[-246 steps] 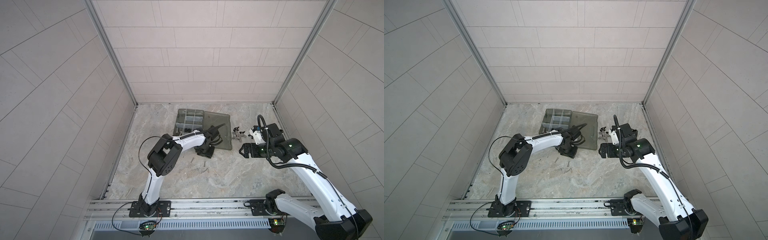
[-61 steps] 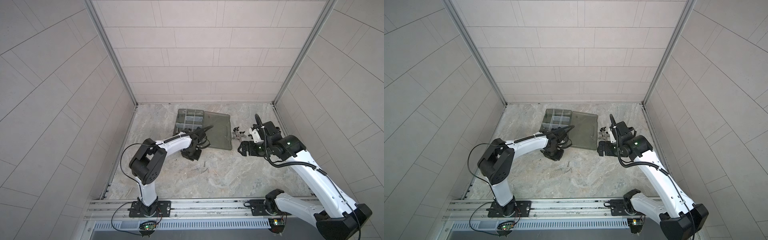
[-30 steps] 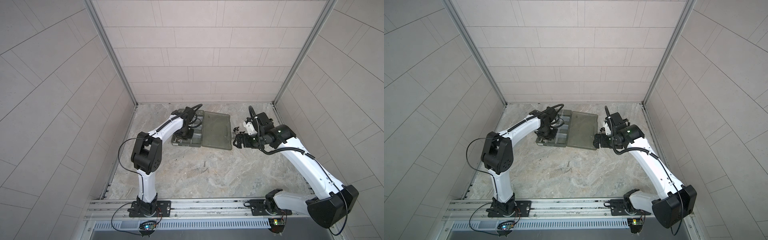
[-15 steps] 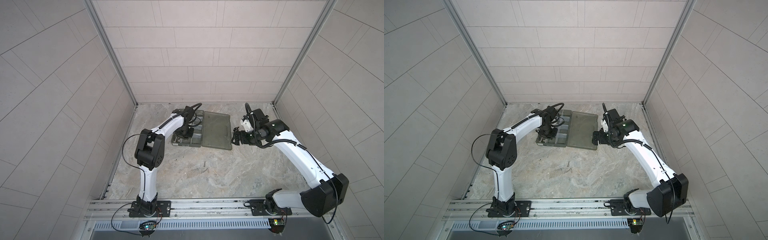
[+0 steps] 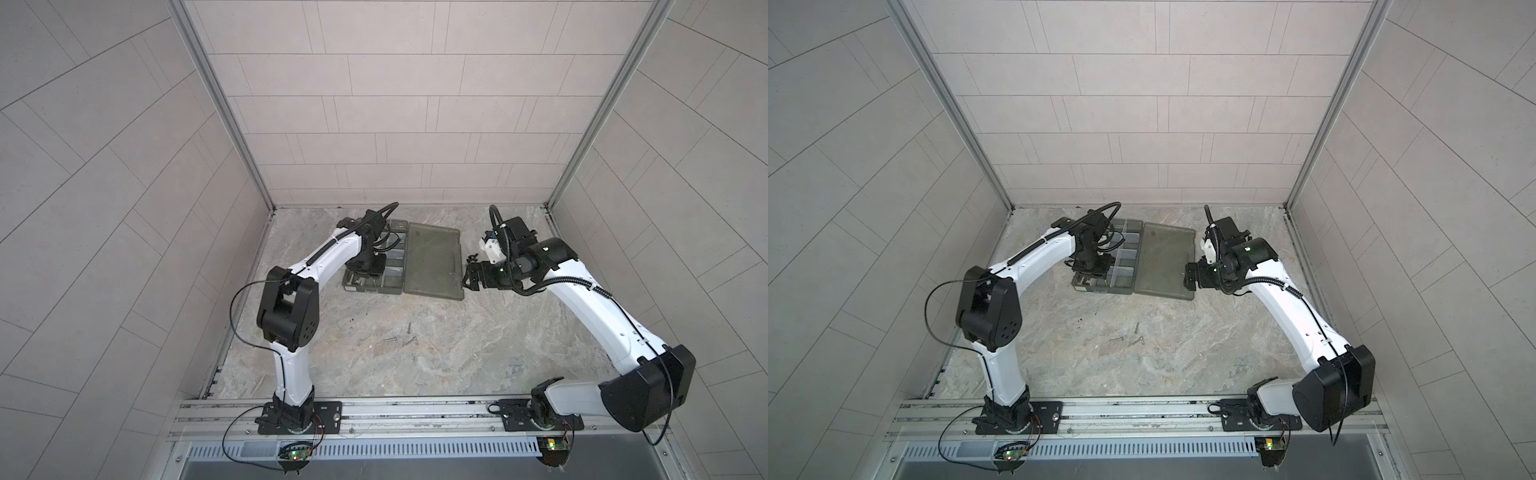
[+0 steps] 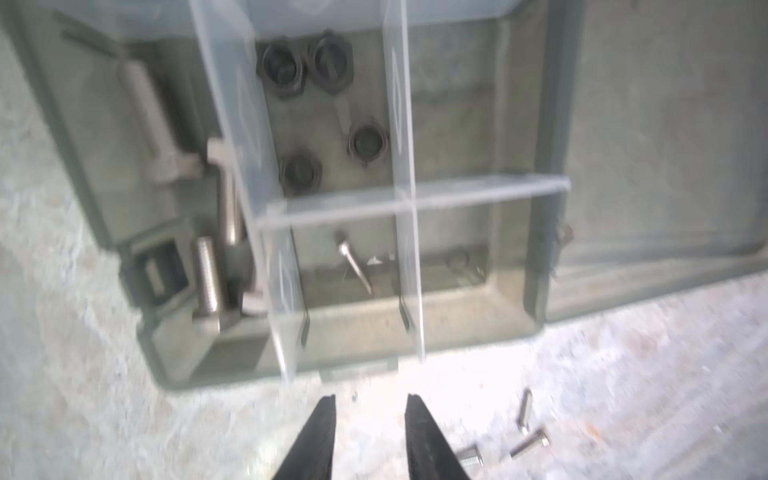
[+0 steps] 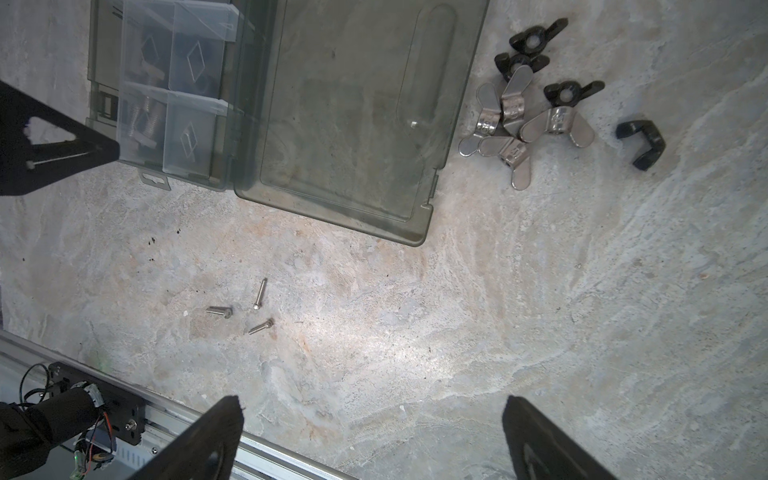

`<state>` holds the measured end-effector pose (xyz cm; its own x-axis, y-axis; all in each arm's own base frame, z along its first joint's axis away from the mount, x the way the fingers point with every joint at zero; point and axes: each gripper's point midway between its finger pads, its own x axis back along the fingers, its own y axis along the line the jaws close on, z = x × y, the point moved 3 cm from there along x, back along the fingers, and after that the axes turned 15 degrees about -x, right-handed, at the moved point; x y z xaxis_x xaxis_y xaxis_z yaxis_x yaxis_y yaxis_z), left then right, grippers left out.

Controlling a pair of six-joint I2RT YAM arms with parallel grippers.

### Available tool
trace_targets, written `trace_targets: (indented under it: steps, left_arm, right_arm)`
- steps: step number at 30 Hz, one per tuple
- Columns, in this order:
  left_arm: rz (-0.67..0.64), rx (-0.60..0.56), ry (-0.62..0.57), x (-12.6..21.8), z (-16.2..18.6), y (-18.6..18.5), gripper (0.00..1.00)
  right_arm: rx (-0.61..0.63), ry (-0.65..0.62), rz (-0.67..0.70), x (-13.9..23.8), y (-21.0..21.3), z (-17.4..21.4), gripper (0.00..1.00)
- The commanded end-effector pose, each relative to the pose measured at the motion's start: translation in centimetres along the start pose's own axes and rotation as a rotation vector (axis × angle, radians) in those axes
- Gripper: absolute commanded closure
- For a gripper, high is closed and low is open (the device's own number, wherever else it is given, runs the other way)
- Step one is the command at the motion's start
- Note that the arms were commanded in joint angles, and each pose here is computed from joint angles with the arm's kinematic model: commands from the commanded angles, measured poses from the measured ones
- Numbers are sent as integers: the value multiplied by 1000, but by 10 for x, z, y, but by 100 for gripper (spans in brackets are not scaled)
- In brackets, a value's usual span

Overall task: Sort the screws and nuts into containers
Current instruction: 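Swing the left gripper back over the remaining silver screws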

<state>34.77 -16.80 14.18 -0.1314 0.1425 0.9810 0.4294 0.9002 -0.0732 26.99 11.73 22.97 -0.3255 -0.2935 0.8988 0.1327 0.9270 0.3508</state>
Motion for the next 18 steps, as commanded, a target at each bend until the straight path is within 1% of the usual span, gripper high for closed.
trace_targets:
  steps: [1, 5, 7, 9, 11, 13, 16, 18]
  left_arm:
    - [28, 26, 11, 15, 23, -20, 65]
    - [36, 14, 30, 13, 35, -49, 65]
    - [48, -1, 46, 8, 36, -66, 65]
    - [54, -49, 57, 1, 35, -85, 65]
    - [50, -79, 81, -9, 36, -96, 65]
    - [53, -83, 103, -17, 37, -103, 65]
    - [57, -115, 96, -27, 43, -114, 65]
    - [63, -115, 102, -34, 51, -118, 65]
  right_arm:
    - [7, 17, -8, 0, -6, 13, 1]
    - [18, 20, -27, -12, -13, 24, 1]
    - [2, 33, -18, -15, -16, 28, 1]
    - [-9, 41, -20, -16, -16, 30, 1]
    - [-3, 25, -1, -15, -19, 28, 1]
    - [-16, 27, 18, -10, -21, 27, 1]
    - [-16, 29, 17, -2, -20, 28, 1]
    - [-16, 19, 29, 2, -23, 30, 1]
